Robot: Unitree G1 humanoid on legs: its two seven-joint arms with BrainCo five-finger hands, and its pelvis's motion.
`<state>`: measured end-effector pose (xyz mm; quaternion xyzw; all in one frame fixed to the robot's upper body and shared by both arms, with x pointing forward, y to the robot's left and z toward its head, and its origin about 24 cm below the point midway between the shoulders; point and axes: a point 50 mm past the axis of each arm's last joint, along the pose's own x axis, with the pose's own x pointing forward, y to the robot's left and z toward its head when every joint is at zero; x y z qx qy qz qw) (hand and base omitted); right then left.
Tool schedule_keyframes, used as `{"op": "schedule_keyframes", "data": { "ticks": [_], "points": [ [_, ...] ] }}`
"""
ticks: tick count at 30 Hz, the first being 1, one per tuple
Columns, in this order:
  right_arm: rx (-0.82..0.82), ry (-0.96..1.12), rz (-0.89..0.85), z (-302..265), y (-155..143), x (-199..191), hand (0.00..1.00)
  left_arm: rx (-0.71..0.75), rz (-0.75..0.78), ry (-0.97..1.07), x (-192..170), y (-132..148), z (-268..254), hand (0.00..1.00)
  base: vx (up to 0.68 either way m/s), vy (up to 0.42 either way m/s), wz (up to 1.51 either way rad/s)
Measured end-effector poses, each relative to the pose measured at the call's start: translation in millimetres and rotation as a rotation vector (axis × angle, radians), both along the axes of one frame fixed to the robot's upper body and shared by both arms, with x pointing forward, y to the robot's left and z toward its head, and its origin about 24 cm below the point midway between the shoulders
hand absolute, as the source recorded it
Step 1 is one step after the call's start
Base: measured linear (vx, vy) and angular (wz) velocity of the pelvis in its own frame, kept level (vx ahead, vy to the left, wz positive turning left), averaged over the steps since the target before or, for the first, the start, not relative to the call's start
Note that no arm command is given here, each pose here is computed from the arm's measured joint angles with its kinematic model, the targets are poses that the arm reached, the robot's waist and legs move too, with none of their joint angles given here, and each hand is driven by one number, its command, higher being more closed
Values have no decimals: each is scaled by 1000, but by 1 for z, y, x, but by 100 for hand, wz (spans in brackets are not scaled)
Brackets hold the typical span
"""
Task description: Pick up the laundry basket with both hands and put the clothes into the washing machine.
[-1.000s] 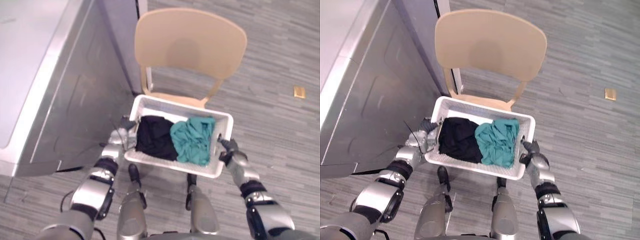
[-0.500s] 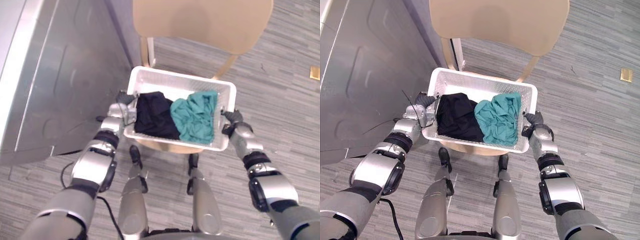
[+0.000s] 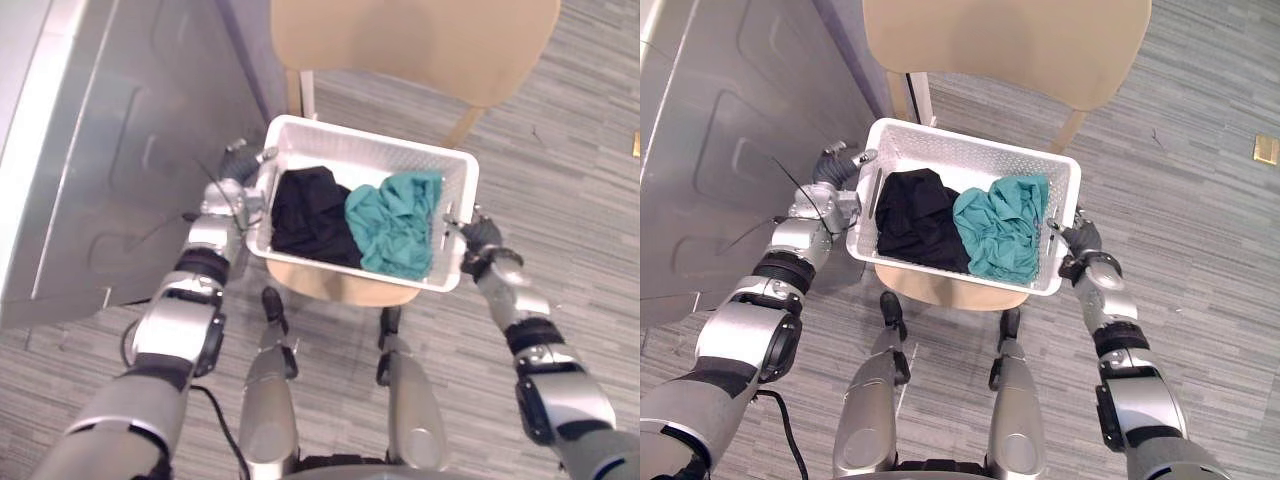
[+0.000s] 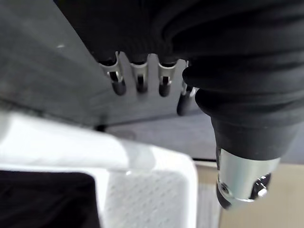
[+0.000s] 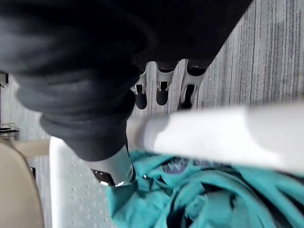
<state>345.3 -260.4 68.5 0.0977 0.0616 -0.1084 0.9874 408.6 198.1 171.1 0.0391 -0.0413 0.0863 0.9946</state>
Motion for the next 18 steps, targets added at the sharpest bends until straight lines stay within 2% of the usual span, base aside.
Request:
{"op": "schedule_keyframes", "data": {
  "ticks": [4,6,13,18],
  "points": [
    [-4,26,-129,-18,-45,-35,0,94,16,-76,-18,18,-5,0,-4,-24,12],
    [1,46,-179,-25,-59,-48,0,95,36,-79,-28,28,-15,0,10,-21,13],
    [29,147,-279,-64,-83,-106,0,40,65,-24,-81,46,-71,0,95,-25,6],
    [0,127,-296,-67,-79,-132,0,-49,80,-16,-125,47,-101,0,98,-11,6]
  ]
}}
